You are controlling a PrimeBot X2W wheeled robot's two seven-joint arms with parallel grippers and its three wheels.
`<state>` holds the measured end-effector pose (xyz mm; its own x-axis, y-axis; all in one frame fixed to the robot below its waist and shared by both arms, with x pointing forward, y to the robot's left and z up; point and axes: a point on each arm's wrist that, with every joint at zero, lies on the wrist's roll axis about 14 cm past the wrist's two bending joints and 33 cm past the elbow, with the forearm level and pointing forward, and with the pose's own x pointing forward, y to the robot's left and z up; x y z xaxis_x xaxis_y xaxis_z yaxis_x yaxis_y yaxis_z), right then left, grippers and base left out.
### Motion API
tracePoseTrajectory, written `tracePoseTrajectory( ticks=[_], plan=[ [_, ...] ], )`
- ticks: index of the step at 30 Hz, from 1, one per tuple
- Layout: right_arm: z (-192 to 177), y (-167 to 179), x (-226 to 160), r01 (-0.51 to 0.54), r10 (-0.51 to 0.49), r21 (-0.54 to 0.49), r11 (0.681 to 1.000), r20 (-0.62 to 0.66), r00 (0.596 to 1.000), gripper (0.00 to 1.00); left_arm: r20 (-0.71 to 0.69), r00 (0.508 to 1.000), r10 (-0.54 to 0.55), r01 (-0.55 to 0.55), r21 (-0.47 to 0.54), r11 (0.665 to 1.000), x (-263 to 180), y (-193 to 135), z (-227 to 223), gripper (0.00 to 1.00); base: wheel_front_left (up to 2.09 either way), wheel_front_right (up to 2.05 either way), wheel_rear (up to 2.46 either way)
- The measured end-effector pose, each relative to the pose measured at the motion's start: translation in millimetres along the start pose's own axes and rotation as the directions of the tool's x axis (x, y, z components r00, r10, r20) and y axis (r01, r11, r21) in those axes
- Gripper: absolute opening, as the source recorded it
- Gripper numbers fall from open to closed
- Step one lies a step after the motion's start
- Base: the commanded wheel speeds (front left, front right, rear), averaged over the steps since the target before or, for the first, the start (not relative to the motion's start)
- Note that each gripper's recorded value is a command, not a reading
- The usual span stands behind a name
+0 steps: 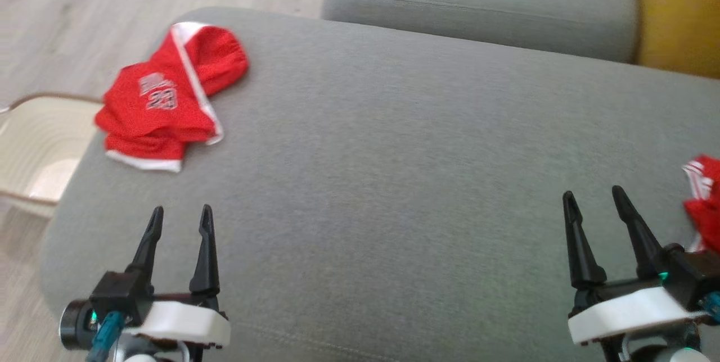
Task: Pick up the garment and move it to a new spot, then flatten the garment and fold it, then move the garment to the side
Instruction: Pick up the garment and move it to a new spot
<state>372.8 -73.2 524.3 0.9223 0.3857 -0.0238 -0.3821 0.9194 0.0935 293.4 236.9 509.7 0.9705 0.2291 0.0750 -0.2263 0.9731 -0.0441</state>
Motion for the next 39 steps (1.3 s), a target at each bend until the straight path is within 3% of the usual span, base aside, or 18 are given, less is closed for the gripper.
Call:
tracePoseTrajectory(
  ticks=[7, 18, 26, 32, 39],
  plan=[
    [4.4, 31.1, 14.1, -0.103, 0.103, 0.003, 0.995, 0.008, 0.995, 1.00, 0.005, 0.997, 0.082, -0.082, 0.011, 0.997, -13.6, 24.7, 3.0, 1.00, 0.00, 0.00, 0.00],
    [-6.0, 34.6, 24.3, -0.123, 0.124, 0.021, 0.992, -0.027, 0.992, 1.00, -0.014, 0.992, 0.126, -0.126, 0.024, 0.992, -10.7, 37.4, -0.3, 1.00, 0.00, 0.00, 0.00],
    [-15.1, 25.1, 56.6, -0.117, 0.117, 0.006, 0.993, -0.063, 0.991, 1.00, -0.027, 0.990, 0.139, -0.139, 0.003, 0.990, 54.6, 43.9, -6.3, 1.00, 0.00, 0.00, 0.00],
    [-37.8, 10.4, 86.8, -0.098, 0.096, -0.004, 0.995, -0.114, 0.989, 1.00, -0.142, 0.980, 0.138, -0.139, 0.008, 0.990, 122.9, 53.3, -49.7, 1.00, 0.00, 0.00, 0.00],
    [-80.4, -9.2, 108.6, -0.063, 0.067, 0.028, 0.998, -0.188, 0.980, 1.00, -0.445, 0.884, 0.143, -0.136, 0.048, 0.990, 162.9, 66.8, -146.8, 1.00, 0.00, 0.00, 0.00]
  ],
)
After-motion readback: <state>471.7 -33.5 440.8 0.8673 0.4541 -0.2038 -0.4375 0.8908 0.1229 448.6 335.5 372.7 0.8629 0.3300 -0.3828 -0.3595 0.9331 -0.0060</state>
